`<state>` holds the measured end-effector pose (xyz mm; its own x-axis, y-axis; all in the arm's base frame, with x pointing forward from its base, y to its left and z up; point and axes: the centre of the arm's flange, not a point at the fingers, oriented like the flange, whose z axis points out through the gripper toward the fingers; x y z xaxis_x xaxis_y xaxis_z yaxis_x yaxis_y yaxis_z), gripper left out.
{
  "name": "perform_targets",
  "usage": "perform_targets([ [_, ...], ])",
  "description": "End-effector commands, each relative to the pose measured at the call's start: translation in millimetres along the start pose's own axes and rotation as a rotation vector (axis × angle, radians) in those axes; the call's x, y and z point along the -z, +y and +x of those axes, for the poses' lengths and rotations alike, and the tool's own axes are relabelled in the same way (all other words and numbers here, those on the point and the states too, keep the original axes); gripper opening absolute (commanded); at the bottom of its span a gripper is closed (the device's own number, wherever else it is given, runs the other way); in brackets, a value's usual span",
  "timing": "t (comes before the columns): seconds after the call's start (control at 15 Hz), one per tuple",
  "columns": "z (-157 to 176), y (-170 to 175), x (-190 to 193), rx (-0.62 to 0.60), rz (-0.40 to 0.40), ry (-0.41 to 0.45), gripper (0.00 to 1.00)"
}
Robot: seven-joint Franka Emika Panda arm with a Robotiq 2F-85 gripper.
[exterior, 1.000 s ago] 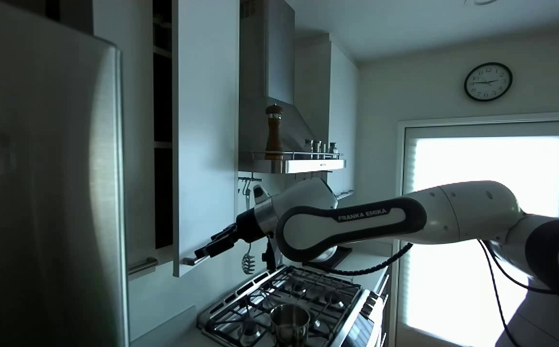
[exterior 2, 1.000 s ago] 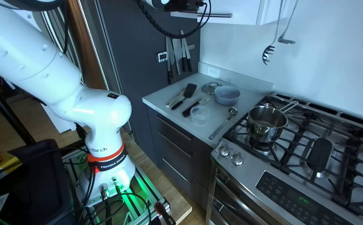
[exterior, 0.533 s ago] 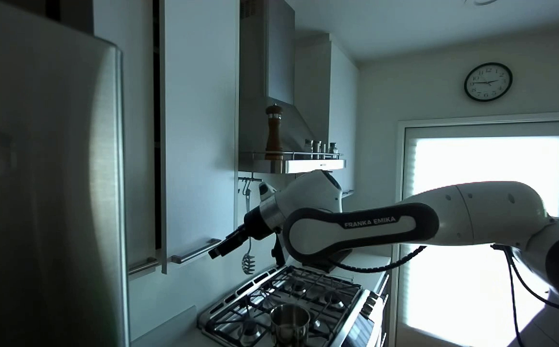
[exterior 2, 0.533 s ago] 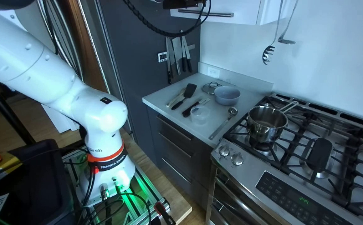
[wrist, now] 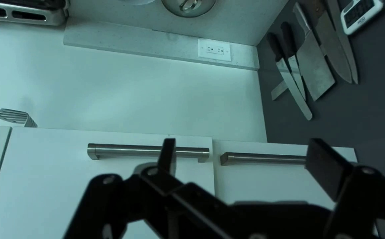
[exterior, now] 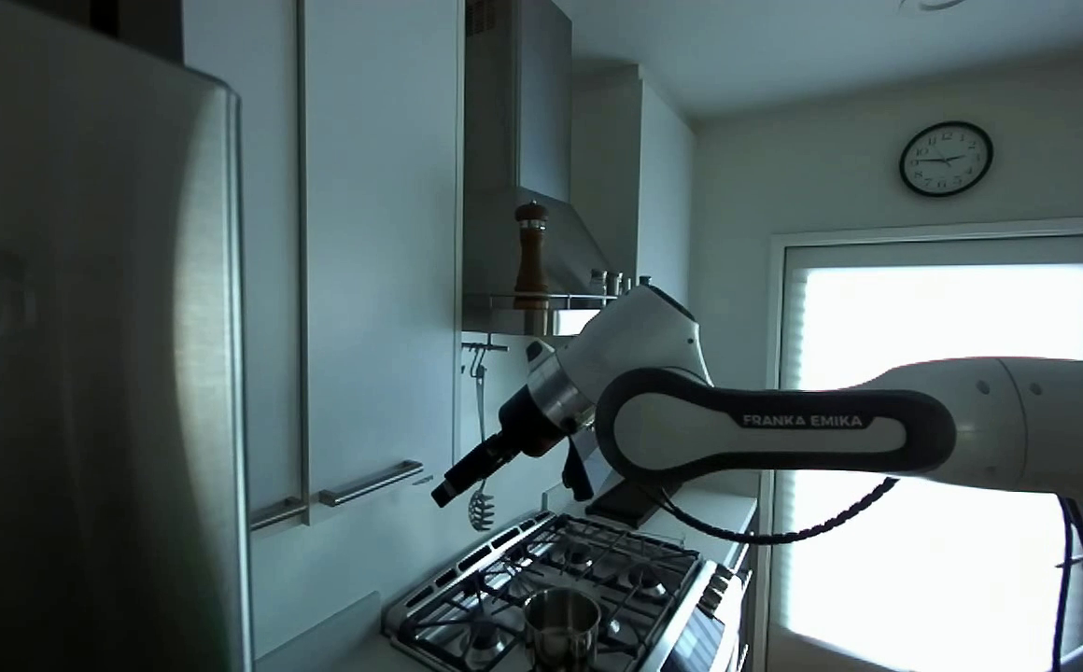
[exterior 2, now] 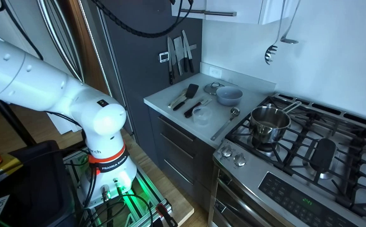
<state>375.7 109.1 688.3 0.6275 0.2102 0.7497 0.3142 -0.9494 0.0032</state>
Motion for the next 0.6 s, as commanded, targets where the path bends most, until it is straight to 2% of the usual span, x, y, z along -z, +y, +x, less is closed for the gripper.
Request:
perform_targets([
  [0.0, -8.5, -1.9, 31.7, -0.042, -0.007, -0.021, 1.00],
  [0.4, -14.0, -3.1, 57.5, -0.063, -0.012, -0.015, 1.00],
  [0.53, -8.2, -1.3, 52.0, -0.044, -0.007, 0.004, 1.00],
])
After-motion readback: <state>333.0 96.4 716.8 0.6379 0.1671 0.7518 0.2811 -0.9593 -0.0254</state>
